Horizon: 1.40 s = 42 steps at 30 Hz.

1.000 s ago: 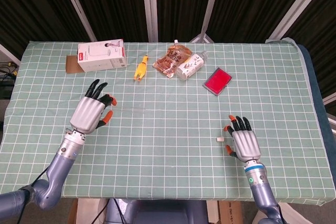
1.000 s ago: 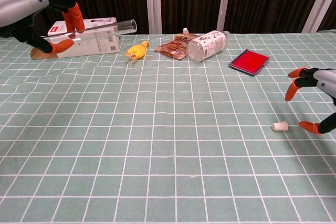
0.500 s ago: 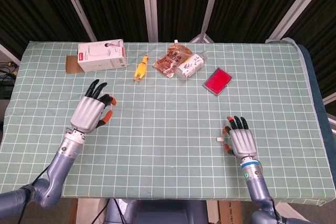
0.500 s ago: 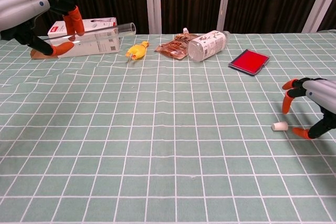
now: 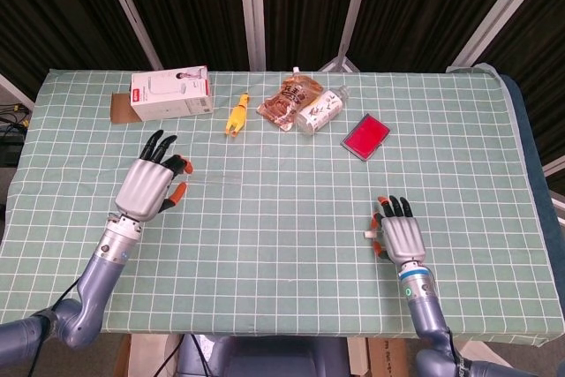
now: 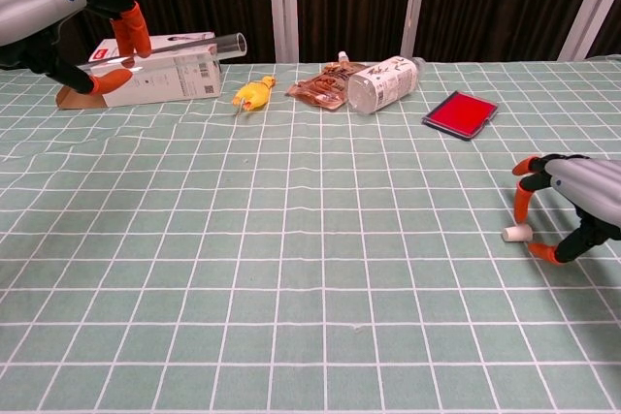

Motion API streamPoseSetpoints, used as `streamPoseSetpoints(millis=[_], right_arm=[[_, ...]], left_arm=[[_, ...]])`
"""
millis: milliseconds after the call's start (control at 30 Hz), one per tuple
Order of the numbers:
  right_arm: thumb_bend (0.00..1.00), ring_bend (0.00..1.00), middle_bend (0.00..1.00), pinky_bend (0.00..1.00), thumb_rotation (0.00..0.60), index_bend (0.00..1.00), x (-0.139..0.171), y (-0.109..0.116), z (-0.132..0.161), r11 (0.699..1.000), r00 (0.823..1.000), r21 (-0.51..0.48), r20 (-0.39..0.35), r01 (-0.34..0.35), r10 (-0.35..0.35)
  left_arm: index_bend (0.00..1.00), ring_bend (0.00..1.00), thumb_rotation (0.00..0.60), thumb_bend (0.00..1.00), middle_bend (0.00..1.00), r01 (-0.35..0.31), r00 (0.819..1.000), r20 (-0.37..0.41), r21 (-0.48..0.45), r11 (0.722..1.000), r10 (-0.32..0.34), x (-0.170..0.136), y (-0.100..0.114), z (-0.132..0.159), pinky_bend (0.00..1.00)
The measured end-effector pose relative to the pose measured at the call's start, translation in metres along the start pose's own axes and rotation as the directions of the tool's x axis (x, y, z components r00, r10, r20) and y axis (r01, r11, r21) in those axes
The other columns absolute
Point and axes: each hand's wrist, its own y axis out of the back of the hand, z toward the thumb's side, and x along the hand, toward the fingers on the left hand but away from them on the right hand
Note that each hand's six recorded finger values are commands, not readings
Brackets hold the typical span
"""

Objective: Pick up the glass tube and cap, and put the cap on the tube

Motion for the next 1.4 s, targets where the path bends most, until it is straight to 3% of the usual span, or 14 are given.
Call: streamPoseSetpoints(millis=[400,1033,1400], right_arm=[[0.37,0.01,0.14,0.0,0.6,0.48,-0.003,-0.002,-0.001,1.0,1.0,0.008,0.012,0.0,0.0],[0.42,0.01,0.16,0.0,0.6,0.57,-0.004,-0.003,0.001,1.0,1.0,0.018,0.012,0.005,-0.005],[0.42,0.01,0.16,0.0,0.6,0.57,-0.005,0.015,0.004,0.998,0.998,0.009,-0.001,0.059,-0.059]], left_arm=[[0.5,0.11,0.6,0.61,0.53,0.005,1.0,-0.005,0.0,1.0,-0.005,-0.001,-0.002,-0.004,0.0],[0.5,0.11,0.6,0.61,0.53,0.005,1.0,-0.011,-0.004,1.0,-0.005,-0.003,-0.003,-0.006,0.0],[0.5,0.11,0.6,0.61,0.53,0.009,1.0,-0.018,-0.051,0.999,-0.01,0.0,-0.007,0.0,0.0]])
